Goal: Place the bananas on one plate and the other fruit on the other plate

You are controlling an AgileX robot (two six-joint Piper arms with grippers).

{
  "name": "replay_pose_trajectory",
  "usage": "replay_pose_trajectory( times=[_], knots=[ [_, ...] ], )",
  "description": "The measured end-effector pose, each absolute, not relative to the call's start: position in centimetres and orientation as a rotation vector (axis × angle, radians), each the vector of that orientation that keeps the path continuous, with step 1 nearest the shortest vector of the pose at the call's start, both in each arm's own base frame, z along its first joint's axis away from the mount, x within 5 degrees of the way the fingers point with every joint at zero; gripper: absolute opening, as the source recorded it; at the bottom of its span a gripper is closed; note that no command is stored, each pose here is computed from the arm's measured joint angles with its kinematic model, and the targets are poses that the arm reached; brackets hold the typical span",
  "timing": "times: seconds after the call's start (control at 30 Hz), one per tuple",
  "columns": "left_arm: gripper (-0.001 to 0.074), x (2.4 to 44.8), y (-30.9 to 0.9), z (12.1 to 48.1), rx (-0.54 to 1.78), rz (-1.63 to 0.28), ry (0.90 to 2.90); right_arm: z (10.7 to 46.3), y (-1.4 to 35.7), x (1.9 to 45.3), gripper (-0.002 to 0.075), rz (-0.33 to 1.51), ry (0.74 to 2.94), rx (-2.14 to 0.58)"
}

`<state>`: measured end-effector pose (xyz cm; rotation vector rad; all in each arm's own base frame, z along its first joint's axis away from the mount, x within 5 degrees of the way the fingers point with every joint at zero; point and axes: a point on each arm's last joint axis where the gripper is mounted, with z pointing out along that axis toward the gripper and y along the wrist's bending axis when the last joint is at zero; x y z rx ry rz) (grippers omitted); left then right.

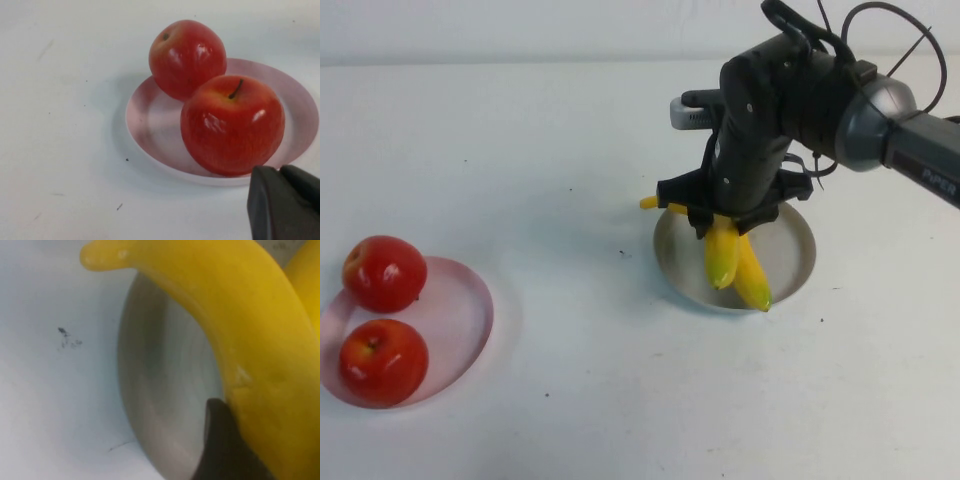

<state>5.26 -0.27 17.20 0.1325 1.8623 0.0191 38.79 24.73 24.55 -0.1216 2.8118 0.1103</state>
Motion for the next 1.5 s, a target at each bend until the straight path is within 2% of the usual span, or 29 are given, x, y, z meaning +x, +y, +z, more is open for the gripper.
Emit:
replay_pose_trajectory(
  times=[0.23, 0.47, 0.77, 0.87, 0.97, 1.07, 1.13, 1.37, 1.5],
  knots=[
    [-0.0001, 5.3, -0.3, 17.2, 0.132, 0.019, 1.862, 24.2, 25.2, 39.3, 0.0321, 0.186, 2.739, -0.117],
    [-0.0001, 5.3, -0.3, 17.2, 0.132, 0.019, 1.862, 23.5, 25.3, 39.6, 0.0388, 0.204, 2.749, -0.102],
    [-0.0001, 5.3, -0.3, 17.2, 0.132, 0.019, 1.862, 23.5, 25.2, 39.5, 0.0386, 0.194, 2.763, -0.137],
    [-0.0001, 5.3, -0.3, 17.2, 0.132, 0.019, 1.862, 25.0, 25.2, 38.6, 0.0331, 0.178, 2.746, -0.255],
    [-0.0001, 5.3, -0.3, 17.2, 0.132, 0.019, 1.862, 26.8, 24.9, 36.7, 0.0214, 0.162, 2.732, -0.372],
    [-0.0001, 5.3, -0.3, 17.2, 0.132, 0.019, 1.862, 28.6, 23.4, 33.7, 0.0064, 0.156, 2.717, -0.448],
    [-0.0001, 5.3, -0.3, 17.2, 0.132, 0.019, 1.862, 29.8, 22.0, 31.7, 0.0022, 0.161, 2.689, -0.494],
    [-0.0001, 5.3, -0.3, 17.2, 0.134, 0.02, 1.862, 32.7, 16.5, 24.0, -0.0012, 0.189, 2.593, -0.553],
    [-0.0001, 5.3, -0.3, 17.2, 0.134, 0.02, 1.862, 34.3, 13.7, 19.6, -0.0015, 0.279, 2.479, -0.555]
  ],
)
